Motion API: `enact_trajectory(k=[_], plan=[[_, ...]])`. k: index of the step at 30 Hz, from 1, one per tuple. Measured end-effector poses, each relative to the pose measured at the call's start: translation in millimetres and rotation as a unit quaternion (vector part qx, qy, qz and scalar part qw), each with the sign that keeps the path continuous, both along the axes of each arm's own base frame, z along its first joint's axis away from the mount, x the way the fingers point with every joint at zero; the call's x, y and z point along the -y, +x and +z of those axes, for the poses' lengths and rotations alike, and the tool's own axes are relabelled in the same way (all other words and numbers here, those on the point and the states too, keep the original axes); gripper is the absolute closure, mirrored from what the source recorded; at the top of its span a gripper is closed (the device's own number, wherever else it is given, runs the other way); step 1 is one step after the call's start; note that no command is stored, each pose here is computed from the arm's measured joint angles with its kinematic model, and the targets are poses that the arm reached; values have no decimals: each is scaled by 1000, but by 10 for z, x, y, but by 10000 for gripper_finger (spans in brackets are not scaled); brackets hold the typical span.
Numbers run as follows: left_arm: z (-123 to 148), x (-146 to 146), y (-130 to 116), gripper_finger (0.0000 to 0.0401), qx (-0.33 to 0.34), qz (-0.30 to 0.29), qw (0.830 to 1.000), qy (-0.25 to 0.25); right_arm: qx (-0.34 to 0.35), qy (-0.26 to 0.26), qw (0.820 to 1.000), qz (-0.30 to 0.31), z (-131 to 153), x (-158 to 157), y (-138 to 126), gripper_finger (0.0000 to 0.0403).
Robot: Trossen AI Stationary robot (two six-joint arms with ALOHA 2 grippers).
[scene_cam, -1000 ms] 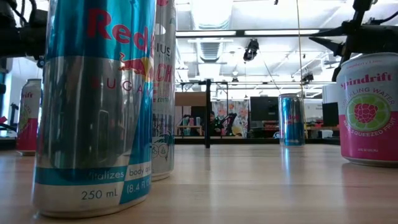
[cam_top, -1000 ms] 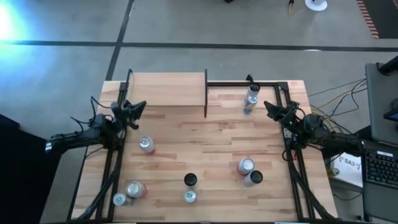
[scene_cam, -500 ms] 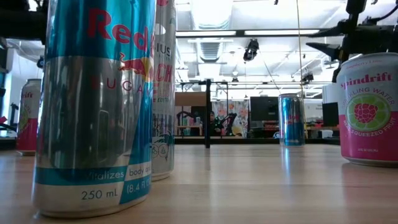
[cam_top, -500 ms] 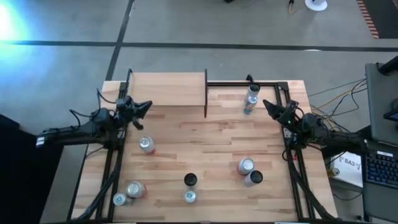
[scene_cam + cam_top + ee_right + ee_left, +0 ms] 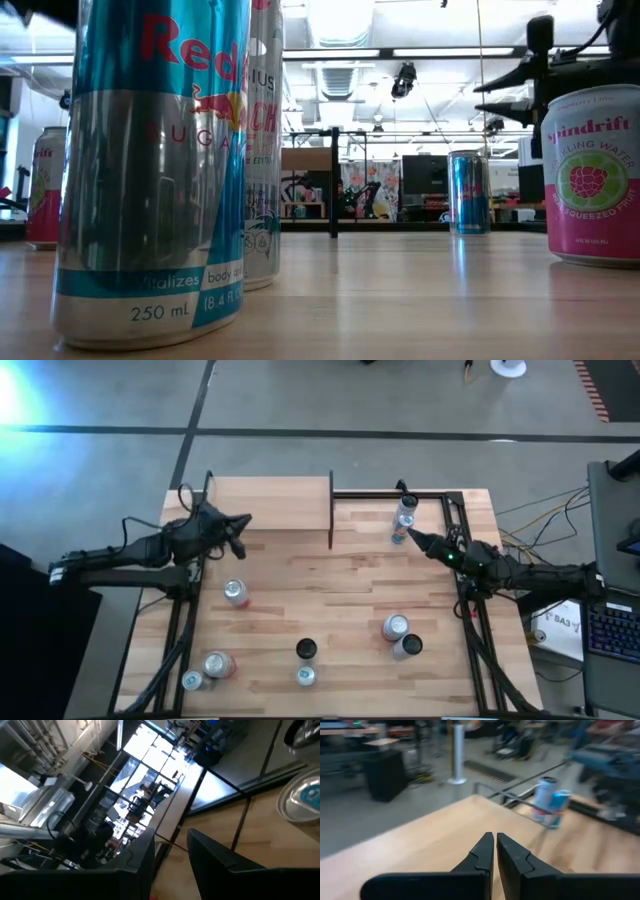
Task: Place canned beverage on shelf
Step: Put the top right white-pink soda can on the shelf
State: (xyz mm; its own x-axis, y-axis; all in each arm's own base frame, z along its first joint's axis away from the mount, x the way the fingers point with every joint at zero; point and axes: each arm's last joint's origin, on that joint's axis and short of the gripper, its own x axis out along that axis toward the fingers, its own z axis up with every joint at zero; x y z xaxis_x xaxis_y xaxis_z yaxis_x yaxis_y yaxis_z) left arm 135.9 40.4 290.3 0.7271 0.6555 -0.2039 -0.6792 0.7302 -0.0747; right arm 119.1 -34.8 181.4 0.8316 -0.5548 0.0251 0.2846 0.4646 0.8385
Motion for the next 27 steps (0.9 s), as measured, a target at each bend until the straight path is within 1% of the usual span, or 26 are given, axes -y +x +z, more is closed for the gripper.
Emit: enact_trajectory(k=[1,4,5,7,8,10,13,15,17,20,21,23,25,27], plan=[[63,-11,12,401,-7,20,1000,-10,-4,6,1000,2,-5,3,17,298],[253,-55,57,401,6,101,994,-50,-19,8,1000,6,64,11,73,310],[303,-66,69,401,2,118,991,-61,-38,6,999,5,96,16,98,315],[407,-87,99,401,-26,127,989,-70,-97,10,995,-4,196,30,138,324],[460,-94,117,401,-43,124,989,-71,-137,12,990,-12,256,36,147,328],[559,-101,162,401,-74,106,989,-73,-219,15,975,-30,403,49,156,333],[709,-101,231,401,-89,78,990,-79,-324,2,945,-39,667,62,164,332],[779,-96,269,401,-84,53,991,-89,-372,-1,927,-44,846,71,167,328],[801,-86,284,401,-81,29,991,-99,-411,13,910,-55,983,81,163,323],[690,-64,263,401,-82,5,989,-126,-470,23,880,-60,1076,91,158,313],[626,-56,251,401,-79,-1,987,-137,-482,18,874,-55,1092,94,175,308],[498,-39,244,401,-53,-22,986,-159,-492,6,869,-47,1106,99,206,293],[386,-23,246,401,-21,-47,983,-175,-498,-1,866,-41,1106,103,229,271],[320,-19,260,401,4,-62,982,-179,-498,1,866,-42,1127,116,240,244]])
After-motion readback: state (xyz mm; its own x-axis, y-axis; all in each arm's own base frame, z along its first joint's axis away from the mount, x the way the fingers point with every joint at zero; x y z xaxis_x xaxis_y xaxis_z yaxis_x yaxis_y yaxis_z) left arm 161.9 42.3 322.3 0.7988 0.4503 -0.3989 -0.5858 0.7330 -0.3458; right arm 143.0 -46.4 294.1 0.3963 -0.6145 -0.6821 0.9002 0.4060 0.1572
